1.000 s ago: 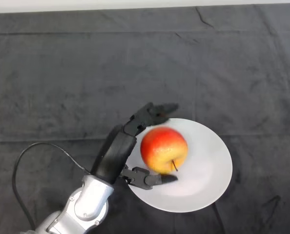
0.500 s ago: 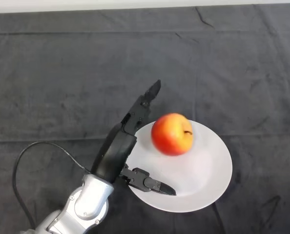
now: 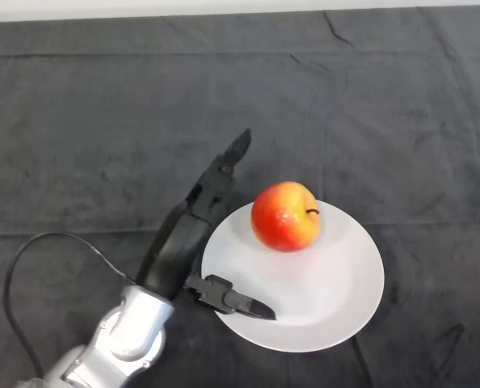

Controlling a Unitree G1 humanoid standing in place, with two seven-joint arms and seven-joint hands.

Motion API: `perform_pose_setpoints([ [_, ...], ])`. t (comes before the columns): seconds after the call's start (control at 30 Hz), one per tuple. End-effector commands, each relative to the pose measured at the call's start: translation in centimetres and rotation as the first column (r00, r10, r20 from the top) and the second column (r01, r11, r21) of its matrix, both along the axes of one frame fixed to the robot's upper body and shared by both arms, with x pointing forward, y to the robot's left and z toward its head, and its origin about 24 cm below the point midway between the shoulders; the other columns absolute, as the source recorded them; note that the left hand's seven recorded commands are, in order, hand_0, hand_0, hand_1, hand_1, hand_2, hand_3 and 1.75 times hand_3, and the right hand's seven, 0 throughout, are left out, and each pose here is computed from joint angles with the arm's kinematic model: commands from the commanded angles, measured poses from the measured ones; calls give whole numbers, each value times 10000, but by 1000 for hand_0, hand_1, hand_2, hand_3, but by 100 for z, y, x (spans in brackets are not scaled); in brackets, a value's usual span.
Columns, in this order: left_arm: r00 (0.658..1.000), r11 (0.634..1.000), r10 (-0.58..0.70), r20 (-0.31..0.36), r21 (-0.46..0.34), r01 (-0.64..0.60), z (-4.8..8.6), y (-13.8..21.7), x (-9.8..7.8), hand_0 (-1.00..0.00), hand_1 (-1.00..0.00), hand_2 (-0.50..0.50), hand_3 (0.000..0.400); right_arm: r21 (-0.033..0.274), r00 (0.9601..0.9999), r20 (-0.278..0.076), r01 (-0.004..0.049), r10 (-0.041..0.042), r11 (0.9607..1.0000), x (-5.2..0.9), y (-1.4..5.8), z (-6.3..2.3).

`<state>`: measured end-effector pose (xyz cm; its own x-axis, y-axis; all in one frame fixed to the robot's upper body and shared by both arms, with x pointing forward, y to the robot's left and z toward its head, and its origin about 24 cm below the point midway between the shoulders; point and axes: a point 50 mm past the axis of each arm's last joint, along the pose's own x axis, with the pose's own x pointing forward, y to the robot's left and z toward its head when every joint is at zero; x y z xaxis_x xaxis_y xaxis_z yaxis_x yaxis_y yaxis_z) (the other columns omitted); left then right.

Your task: Move the apple to the plate

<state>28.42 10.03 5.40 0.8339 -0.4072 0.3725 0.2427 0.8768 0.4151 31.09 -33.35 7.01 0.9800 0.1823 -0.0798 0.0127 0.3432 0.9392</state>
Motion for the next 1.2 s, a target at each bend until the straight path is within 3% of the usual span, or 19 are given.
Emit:
perform_pose_setpoints([
  [0.03, 9985, 9997, 235, 485, 105, -240, 112, 160, 78, 0, 0, 0, 0, -30, 9988, 391, 286, -284, 9996, 5, -70, 95],
  [0.77, 9724, 9735, 2267, 554, -438, -2245, 204, 982, 123, 0, 0, 0, 0, -33, 9988, 392, 286, -284, 9996, 5, -70, 95],
  [0.97, 9449, 9452, 3246, 424, -508, -3224, 226, 1360, 86, 0, 0, 0, 0, -31, 9988, 392, 285, -284, 9996, 5, -70, 95],
  [1.2, 8840, 8838, 4669, 251, -487, -4654, 237, 1760, 34, 0, 0, 0, 0, -26, 9988, 393, 284, -283, 9996, 5, -71, 96],
])
